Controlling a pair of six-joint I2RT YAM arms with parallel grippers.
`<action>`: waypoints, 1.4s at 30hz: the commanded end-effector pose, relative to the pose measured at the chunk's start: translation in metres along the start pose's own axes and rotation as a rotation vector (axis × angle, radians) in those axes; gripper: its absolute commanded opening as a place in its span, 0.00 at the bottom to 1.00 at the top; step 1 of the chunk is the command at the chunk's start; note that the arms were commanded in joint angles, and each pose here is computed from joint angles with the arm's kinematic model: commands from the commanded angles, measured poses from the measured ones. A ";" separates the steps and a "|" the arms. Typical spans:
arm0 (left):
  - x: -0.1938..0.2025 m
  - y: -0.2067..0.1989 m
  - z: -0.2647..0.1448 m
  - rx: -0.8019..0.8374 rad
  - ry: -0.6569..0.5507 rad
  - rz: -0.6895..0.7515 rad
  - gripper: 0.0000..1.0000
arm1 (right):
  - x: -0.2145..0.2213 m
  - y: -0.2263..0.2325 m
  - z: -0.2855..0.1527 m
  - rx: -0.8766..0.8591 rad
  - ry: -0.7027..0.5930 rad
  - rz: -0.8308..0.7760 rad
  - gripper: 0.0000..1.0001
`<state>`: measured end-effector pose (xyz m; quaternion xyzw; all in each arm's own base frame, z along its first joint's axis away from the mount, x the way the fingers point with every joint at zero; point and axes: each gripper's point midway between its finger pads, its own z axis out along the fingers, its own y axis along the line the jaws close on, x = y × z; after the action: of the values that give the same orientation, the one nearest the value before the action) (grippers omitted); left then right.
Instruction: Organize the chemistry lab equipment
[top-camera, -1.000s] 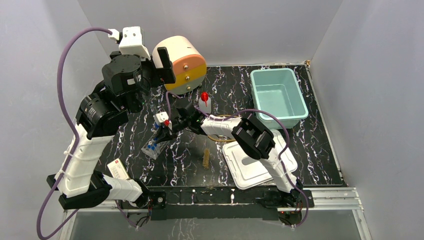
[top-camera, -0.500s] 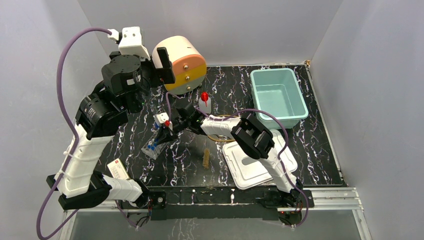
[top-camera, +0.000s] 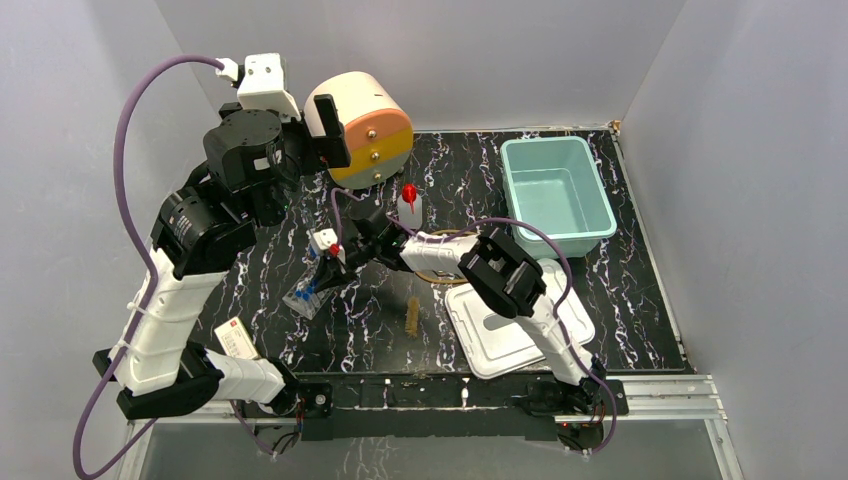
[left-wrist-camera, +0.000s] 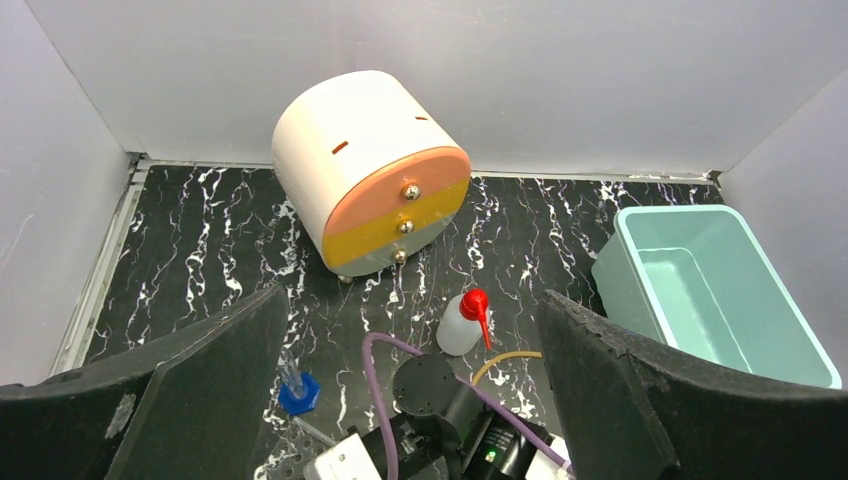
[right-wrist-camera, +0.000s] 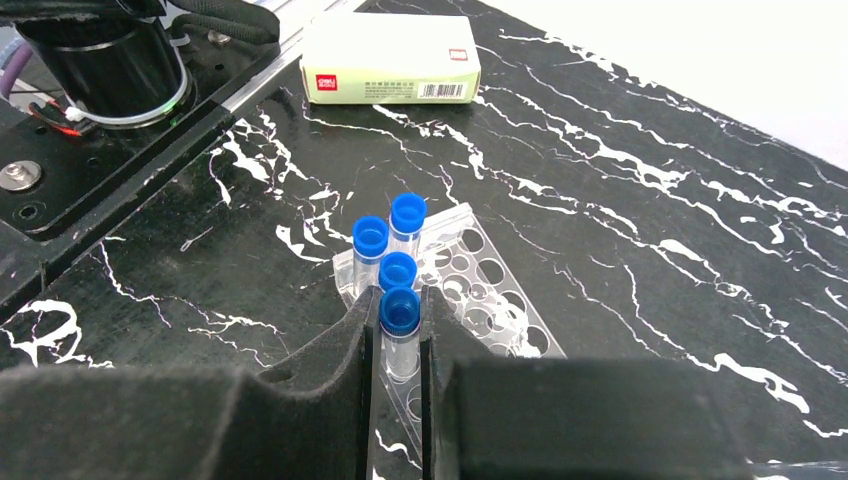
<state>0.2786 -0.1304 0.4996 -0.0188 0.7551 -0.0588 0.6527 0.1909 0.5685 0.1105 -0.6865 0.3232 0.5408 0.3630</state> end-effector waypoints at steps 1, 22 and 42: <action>-0.008 0.009 -0.004 -0.028 -0.028 0.000 0.94 | -0.012 -0.007 0.005 -0.011 -0.037 -0.039 0.17; -0.007 0.011 -0.003 -0.036 -0.030 0.008 0.95 | -0.007 -0.007 0.005 -0.017 -0.022 -0.036 0.34; 0.002 0.013 -0.005 -0.040 -0.005 -0.003 0.95 | -0.033 0.001 -0.004 -0.014 -0.022 -0.033 0.48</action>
<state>0.2795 -0.1277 0.4937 -0.0190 0.7588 -0.0456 0.6495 0.1889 0.5663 0.0941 -0.6887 0.3381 0.5441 0.3396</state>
